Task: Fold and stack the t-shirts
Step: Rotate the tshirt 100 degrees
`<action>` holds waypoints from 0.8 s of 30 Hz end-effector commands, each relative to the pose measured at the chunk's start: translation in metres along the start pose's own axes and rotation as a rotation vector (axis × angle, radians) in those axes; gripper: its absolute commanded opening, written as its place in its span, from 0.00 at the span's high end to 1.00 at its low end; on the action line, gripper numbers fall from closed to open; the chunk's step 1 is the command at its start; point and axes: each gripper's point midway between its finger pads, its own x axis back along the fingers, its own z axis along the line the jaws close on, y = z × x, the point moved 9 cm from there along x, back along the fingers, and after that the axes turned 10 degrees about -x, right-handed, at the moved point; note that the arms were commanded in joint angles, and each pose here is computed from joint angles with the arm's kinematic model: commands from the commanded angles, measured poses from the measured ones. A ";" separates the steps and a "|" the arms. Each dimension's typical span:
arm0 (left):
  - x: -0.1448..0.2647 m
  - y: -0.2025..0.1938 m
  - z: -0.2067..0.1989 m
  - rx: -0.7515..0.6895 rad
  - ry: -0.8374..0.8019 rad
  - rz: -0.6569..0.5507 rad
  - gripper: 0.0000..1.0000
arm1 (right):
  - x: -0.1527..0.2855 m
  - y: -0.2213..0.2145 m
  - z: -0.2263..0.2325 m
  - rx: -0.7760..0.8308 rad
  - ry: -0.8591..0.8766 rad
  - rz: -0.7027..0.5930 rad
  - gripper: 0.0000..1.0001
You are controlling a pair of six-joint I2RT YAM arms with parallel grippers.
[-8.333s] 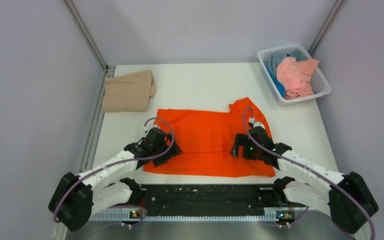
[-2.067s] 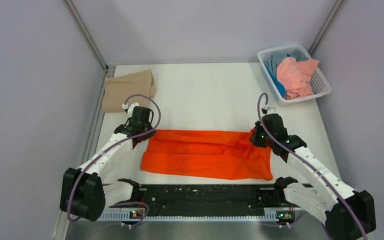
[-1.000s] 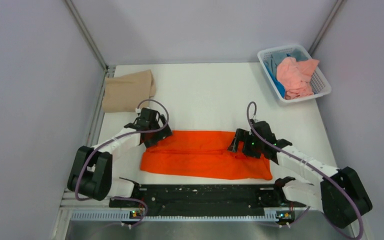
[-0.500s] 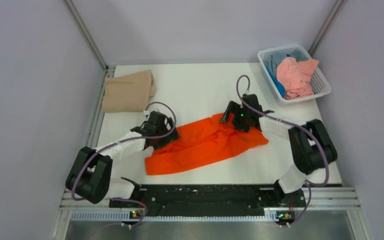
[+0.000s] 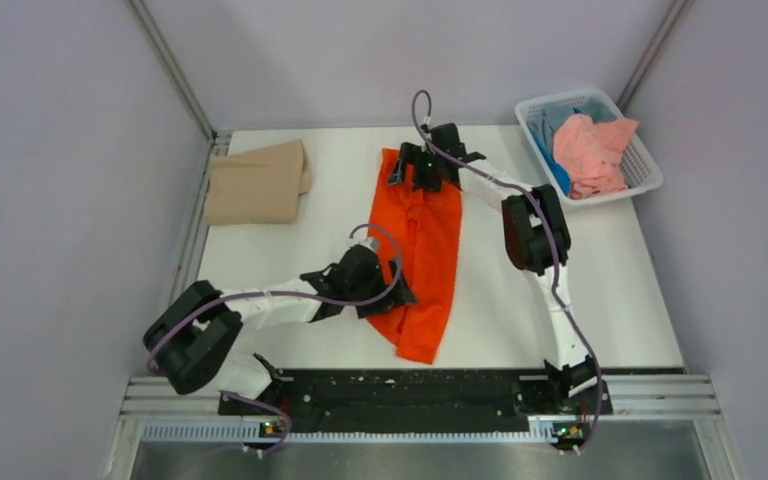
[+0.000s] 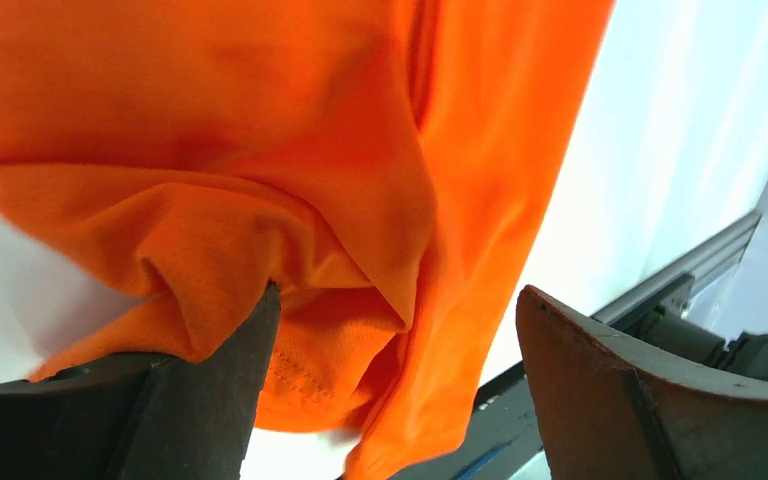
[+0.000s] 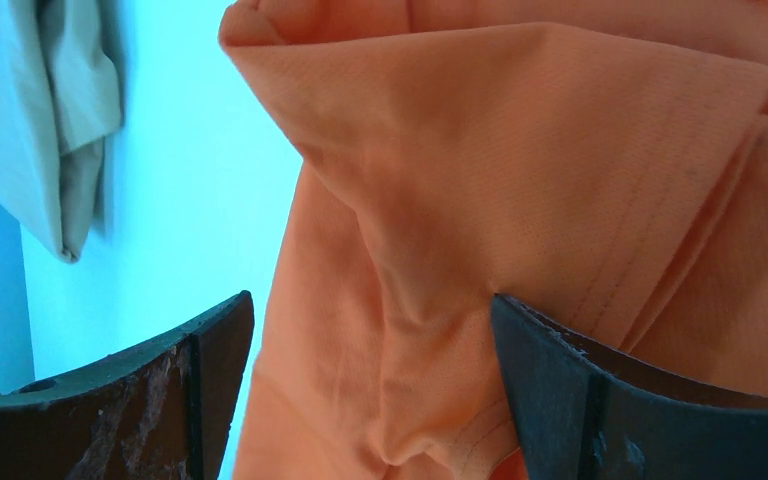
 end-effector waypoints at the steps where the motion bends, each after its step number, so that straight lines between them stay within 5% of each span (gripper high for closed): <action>1: -0.027 -0.038 -0.022 -0.096 0.027 0.218 0.07 | -0.055 -0.050 -0.037 0.013 -0.107 0.158 0.12; 8: -0.026 -0.044 -0.073 -0.314 0.059 0.245 0.08 | -0.059 0.011 -0.001 0.041 -0.066 -0.002 0.12; 17: 0.059 -0.076 -0.070 -0.482 -0.143 0.315 0.07 | 0.027 0.072 0.041 0.116 0.006 -0.127 0.10; 24: 0.071 -0.040 -0.045 -0.394 0.154 -0.032 0.01 | 0.123 0.083 0.081 0.261 -0.025 -0.248 0.05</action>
